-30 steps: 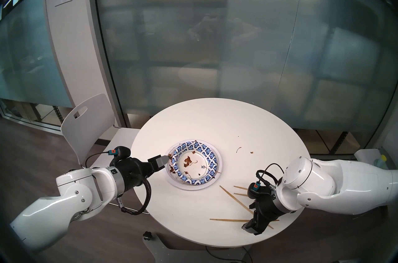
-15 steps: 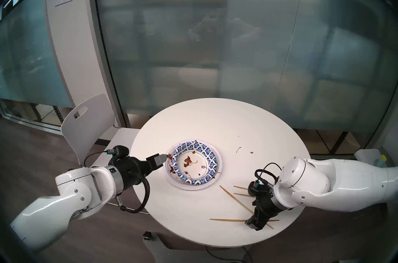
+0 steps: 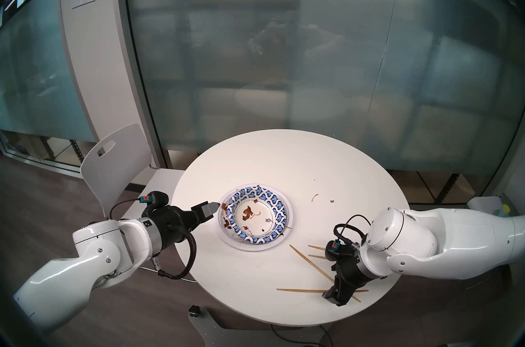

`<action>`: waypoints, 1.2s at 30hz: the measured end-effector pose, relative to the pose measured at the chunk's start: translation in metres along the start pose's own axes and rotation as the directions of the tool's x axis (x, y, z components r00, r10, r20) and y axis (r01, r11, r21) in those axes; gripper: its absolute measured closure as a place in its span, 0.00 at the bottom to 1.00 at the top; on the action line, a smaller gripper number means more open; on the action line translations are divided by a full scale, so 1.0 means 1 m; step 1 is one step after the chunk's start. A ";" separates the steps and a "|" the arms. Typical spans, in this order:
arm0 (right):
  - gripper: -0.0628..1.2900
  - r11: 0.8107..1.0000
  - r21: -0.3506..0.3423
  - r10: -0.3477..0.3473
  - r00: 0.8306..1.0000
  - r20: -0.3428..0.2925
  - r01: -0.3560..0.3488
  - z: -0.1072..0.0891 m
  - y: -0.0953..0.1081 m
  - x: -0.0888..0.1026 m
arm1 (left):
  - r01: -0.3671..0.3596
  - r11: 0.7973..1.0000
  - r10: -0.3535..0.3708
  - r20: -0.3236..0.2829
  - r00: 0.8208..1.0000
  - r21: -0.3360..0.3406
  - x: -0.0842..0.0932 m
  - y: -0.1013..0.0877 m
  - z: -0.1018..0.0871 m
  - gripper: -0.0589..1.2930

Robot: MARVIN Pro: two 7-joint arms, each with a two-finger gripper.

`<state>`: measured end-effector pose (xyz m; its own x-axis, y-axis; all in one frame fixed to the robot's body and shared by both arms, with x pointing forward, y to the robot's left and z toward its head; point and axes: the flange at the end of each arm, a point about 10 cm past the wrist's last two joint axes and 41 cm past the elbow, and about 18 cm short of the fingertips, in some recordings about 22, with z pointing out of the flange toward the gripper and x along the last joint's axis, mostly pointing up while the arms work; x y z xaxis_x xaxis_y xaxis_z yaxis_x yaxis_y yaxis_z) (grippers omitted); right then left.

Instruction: Stack the plates into one stack

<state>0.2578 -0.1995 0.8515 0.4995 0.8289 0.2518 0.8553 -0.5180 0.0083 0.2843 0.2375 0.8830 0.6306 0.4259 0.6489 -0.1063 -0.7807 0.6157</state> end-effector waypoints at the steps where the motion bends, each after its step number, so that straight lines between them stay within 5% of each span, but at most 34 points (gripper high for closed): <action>1: 0.07 1.000 -0.002 -0.001 1.000 0.002 0.001 0.000 0.000 -0.001 | 0.000 1.000 0.000 0.000 1.000 0.000 0.000 0.000 0.000 0.07; 15: 0.07 0.998 -0.051 -0.021 0.999 0.039 0.023 0.003 -0.001 -0.005 | 0.000 1.000 0.000 -0.008 1.000 0.010 -0.003 -0.002 -0.001 0.07; 36: 0.07 0.992 -0.124 -0.014 0.995 0.098 0.026 0.009 0.027 -0.003 | 0.002 0.999 -0.001 -0.036 0.999 0.032 -0.001 -0.009 -0.005 0.07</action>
<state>0.2812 -0.2139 0.8422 0.4988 0.8527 0.1552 0.8443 -0.5185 0.1351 0.2802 0.2465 0.8790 0.6023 0.4432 0.6639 -0.0800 -0.7940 0.6026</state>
